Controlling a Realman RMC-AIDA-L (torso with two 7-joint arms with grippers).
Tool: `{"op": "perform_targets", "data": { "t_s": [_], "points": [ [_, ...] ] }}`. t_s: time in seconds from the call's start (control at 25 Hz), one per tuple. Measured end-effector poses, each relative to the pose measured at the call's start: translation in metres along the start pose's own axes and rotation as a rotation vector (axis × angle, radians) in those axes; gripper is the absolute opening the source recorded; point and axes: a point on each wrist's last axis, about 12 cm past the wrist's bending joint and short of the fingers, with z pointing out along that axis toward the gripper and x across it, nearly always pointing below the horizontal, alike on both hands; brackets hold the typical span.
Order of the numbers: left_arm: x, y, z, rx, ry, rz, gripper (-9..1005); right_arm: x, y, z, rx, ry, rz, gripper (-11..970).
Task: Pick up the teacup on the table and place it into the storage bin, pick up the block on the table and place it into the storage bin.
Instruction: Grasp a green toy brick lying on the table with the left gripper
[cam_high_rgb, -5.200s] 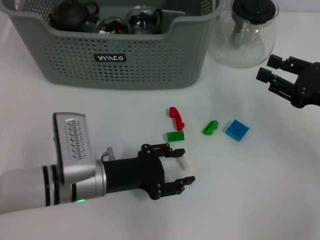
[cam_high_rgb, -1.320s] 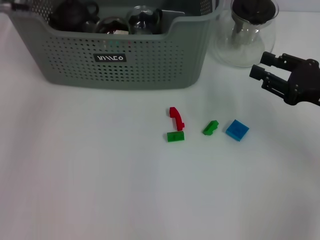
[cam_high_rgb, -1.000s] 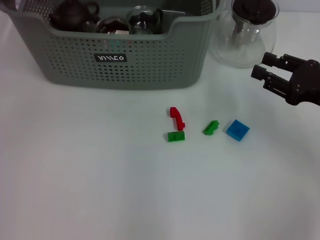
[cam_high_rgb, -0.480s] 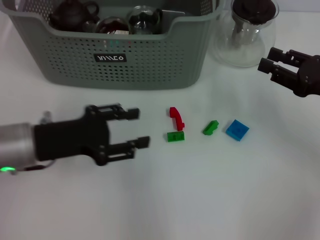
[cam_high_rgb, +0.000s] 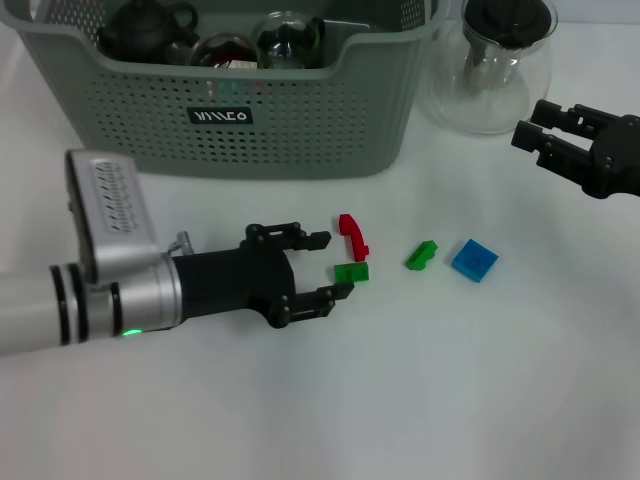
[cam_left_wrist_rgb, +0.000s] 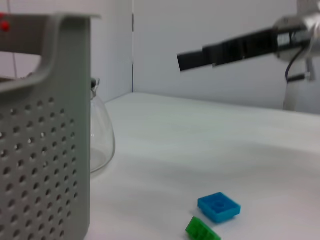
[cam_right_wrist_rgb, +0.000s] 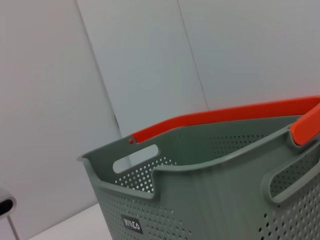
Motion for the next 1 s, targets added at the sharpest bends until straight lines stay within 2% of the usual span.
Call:
{"op": "perform_targets", "data": {
  "t_s": [0.36, 0.56, 1.0],
  "points": [
    [0.006, -0.002, 0.016, -0.063, 0.017, 0.039, 579, 0.001, 0.000, -0.001, 0.005, -0.003, -0.001, 505],
    [0.009, -0.003, 0.023, -0.070, 0.048, 0.047, 435, 0.001, 0.000, -0.001, 0.006, -0.003, 0.000, 504],
    [0.010, -0.002, 0.026, -0.081, 0.058, 0.071, 410, 0.004, 0.000, -0.002, 0.017, 0.001, 0.007, 505]
  ]
}}
